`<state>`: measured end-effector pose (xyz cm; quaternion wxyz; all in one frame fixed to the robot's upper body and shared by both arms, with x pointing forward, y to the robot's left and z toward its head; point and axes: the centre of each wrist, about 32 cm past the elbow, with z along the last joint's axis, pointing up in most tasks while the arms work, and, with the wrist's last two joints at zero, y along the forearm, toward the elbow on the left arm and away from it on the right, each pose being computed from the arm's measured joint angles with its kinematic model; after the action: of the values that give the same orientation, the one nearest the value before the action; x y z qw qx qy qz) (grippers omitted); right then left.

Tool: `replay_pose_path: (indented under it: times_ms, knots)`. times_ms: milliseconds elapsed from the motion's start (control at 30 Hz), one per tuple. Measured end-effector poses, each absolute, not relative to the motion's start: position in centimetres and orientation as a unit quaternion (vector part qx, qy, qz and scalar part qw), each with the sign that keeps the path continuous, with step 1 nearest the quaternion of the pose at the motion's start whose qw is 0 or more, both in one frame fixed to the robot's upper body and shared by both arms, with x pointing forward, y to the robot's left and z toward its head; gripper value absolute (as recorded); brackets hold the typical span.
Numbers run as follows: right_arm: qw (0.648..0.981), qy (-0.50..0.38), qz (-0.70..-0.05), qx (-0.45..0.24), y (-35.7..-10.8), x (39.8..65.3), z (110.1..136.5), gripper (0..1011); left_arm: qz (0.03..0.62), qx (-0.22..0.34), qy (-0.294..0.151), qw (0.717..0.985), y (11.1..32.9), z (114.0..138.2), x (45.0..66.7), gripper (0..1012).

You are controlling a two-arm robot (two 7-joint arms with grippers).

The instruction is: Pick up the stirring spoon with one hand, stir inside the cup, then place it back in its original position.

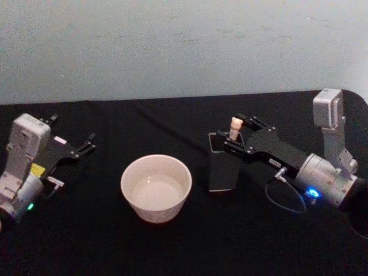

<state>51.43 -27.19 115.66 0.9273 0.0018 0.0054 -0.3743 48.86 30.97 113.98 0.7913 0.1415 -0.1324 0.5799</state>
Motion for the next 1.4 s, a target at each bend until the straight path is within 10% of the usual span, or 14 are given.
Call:
replay_pose_path:
  times_ms: [300,900,1400]
  knots:
    - [0.927,0.005,-0.374,0.002,-27.2,51.4,115.7,1003,0.58,0.141,-0.132,0.791,31.0,114.0,48.9,1001]
    - [0.874,-0.059,-0.473,0.092,-27.8,52.0,118.8,1002,0.58,0.141,-0.132,0.791,31.0,114.0,48.9,1002]
    - [0.818,-0.017,-0.574,-0.026,-27.9,51.9,113.1,1002,0.58,0.141,-0.132,0.791,31.0,114.0,48.9,1001]
